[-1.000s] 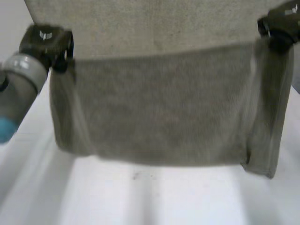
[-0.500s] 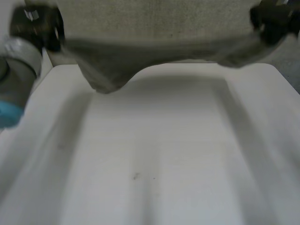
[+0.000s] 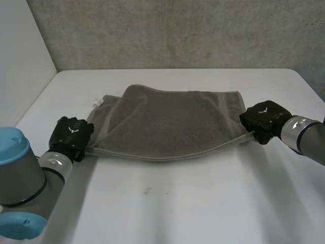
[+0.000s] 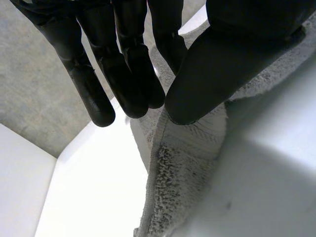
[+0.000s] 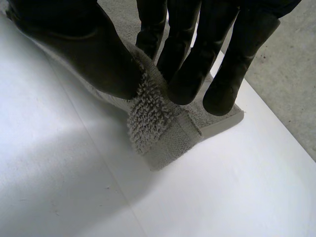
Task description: Fold the towel.
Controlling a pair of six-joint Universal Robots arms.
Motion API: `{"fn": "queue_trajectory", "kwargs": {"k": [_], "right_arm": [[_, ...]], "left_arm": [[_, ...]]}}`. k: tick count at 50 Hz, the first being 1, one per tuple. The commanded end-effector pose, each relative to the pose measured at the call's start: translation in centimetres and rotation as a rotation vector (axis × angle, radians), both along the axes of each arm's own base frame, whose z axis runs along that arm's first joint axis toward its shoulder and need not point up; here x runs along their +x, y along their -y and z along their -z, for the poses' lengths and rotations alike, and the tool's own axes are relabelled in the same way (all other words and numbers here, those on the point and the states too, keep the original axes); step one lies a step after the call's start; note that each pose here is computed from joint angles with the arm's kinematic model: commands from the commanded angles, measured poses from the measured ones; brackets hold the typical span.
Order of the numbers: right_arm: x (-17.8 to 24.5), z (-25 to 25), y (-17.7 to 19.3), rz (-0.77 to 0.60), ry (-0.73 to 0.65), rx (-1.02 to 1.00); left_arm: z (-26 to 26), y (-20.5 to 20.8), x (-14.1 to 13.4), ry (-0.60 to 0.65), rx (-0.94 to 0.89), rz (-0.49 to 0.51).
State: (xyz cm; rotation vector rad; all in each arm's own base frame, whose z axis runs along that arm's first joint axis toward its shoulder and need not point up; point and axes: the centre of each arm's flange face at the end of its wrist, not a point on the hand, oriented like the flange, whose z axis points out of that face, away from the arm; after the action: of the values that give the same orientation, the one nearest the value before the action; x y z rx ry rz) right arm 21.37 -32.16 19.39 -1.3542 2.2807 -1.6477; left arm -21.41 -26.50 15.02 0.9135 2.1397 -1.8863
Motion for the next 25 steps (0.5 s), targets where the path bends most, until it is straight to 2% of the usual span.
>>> {"fn": "queue_trajectory", "kwargs": {"k": [1, 10, 25], "right_arm": [[0.0, -0.3, 0.0, 0.005, 0.011, -0.001], [-0.5, 0.1, 0.5, 0.018, 0.014, -0.019], [-0.5, -0.2, 0.9, 0.019, 0.017, -0.052]], "left_arm": [[0.9, 0.4, -0.3, -0.009, -0.017, 0.006], [2.8, 1.1, -0.5, 0.010, 0.030, 0.006], [2.6, 1.3, 0.0, 0.018, 0.061, -0.010]]}}
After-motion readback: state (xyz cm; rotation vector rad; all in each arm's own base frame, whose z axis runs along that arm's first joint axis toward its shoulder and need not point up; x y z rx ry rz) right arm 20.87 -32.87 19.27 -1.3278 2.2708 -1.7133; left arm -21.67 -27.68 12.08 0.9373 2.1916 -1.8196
